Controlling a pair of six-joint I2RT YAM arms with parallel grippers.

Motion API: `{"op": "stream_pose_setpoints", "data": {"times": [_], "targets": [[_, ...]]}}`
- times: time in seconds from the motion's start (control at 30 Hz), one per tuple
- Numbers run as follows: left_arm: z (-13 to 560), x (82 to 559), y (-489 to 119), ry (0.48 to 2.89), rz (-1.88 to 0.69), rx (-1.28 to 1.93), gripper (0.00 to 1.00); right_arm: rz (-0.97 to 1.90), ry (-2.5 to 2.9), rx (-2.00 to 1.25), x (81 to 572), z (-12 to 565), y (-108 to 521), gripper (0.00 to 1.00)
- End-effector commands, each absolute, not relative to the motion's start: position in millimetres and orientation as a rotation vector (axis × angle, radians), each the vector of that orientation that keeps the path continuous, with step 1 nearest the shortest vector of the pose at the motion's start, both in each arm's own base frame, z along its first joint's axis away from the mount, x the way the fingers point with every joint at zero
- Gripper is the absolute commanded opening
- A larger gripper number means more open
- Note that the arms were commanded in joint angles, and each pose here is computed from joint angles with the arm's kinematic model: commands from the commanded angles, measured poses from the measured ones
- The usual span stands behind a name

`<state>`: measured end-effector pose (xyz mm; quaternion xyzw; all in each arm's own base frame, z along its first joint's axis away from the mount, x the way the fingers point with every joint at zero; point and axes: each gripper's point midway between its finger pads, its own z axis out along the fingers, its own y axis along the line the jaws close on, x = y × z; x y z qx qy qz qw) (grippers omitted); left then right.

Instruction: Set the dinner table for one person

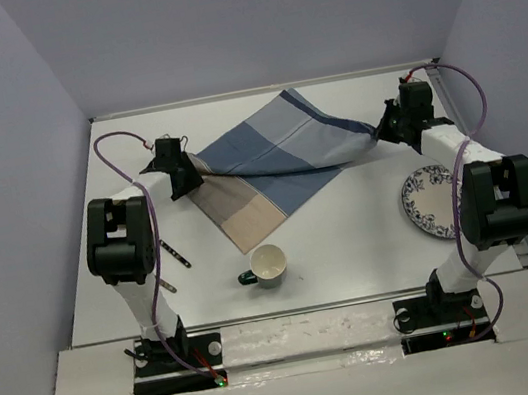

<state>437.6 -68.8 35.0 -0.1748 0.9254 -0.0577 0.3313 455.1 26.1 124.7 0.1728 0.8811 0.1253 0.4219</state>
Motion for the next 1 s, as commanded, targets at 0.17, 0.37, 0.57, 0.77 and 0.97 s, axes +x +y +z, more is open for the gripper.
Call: {"op": "stream_pose_setpoints", "data": {"times": [0.17,0.37,0.57,0.77,0.97], "targets": [[43.7,510.7,-70.1,2.354,-0.13,-0.472,0.56,0.368,2.108,0.39,456.3,154.0,31.3,0.0],[29.2,578.6,-84.1,2.363,-0.138,-0.454,0.55,0.426,2.112,0.401,438.9,150.6,39.3,0.0],[74.3,651.5,-119.3,2.226,-0.29,-0.41,0.56,0.465,2.135,0.441,415.1,133.0,49.6,0.0],[211.7,683.3,-178.5,1.922,-0.534,-0.281,0.57,0.572,2.155,0.426,403.0,116.0,84.6,0.0],[348.6,625.8,-163.6,1.811,-0.359,-0.195,0.99,0.584,2.14,0.432,408.1,119.9,92.1,0.0]]}}
